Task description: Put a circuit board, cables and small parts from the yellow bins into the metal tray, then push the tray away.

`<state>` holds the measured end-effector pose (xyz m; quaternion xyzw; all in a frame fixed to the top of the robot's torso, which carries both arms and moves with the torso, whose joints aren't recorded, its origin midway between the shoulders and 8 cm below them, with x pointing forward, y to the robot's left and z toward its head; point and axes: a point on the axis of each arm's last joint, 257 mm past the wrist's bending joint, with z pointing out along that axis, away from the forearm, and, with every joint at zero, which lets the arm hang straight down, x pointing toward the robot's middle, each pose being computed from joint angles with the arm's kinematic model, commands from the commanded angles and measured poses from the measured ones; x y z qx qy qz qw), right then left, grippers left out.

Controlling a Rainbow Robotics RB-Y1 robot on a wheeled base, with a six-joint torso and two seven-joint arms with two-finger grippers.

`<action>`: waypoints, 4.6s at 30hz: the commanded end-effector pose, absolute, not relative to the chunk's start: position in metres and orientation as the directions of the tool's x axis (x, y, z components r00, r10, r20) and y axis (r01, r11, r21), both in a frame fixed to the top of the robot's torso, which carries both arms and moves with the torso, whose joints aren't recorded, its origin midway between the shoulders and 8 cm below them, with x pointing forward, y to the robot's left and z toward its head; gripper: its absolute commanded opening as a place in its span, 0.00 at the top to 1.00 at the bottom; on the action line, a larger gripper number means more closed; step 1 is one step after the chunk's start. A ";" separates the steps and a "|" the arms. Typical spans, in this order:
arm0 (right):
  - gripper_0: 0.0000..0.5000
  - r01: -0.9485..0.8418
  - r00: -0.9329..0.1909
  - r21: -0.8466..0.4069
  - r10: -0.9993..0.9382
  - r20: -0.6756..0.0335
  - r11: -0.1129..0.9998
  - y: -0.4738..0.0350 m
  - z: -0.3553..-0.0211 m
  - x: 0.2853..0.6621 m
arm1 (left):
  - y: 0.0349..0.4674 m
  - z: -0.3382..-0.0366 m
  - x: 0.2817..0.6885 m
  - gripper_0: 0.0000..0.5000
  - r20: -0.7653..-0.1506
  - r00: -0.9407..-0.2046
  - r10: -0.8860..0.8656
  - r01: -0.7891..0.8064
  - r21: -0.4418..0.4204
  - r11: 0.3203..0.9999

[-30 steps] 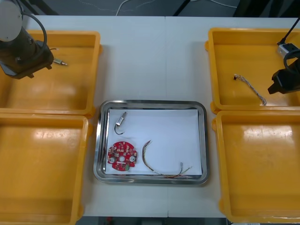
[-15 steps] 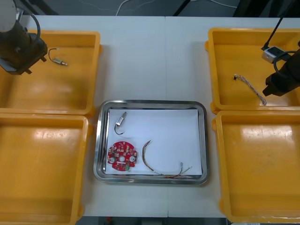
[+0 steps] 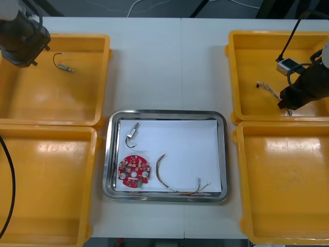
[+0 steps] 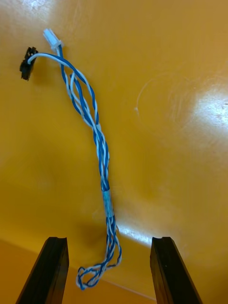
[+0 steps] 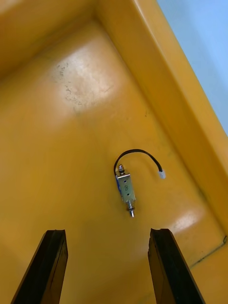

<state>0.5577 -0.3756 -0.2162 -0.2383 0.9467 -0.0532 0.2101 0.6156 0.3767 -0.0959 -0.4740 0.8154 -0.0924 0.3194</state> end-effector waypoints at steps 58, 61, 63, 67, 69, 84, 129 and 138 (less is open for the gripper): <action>1.00 -0.571 -0.657 -0.272 -0.630 -0.415 0.774 -0.338 -0.102 0.540 | 0.340 -0.153 0.675 0.76 -0.415 -0.308 -0.856 -0.726 -0.479 0.494; 1.00 -0.599 -0.637 -0.282 -0.659 -0.400 0.750 -0.330 -0.092 0.529 | 0.338 -0.156 0.674 0.69 -0.413 -0.312 -0.856 -0.728 -0.475 0.495; 1.00 -0.622 -0.617 -0.293 -0.685 -0.387 0.726 -0.322 -0.084 0.519 | 0.338 -0.155 0.674 0.53 -0.415 -0.313 -0.854 -0.725 -0.476 0.497; 1.00 -0.662 -0.554 -0.333 -0.738 -0.386 0.671 -0.301 -0.069 0.509 | 0.339 -0.155 0.674 0.55 -0.424 -0.317 -0.848 -0.725 -0.468 0.506; 1.00 -0.682 -0.494 -0.366 -0.768 -0.408 0.633 -0.282 -0.057 0.508 | 0.339 -0.158 0.673 0.74 -0.427 -0.322 -0.845 -0.726 -0.460 0.510; 1.00 -0.864 -0.225 -0.323 -0.871 -0.436 0.385 -0.175 -0.070 0.471 | 0.346 -0.159 0.662 1.00 -0.449 -0.354 -0.820 -0.744 -0.397 0.538; 1.00 -0.919 0.073 -0.394 -0.979 -0.190 0.008 -0.059 -0.259 0.423 | 0.303 -0.069 0.543 1.00 -0.507 -0.787 -0.352 -0.332 -0.134 0.934; 1.00 -0.914 0.047 -0.406 -0.985 -0.168 0.025 -0.075 -0.268 0.437 | 0.272 -0.053 0.526 1.00 -0.581 -0.793 -0.182 -0.128 -0.132 0.983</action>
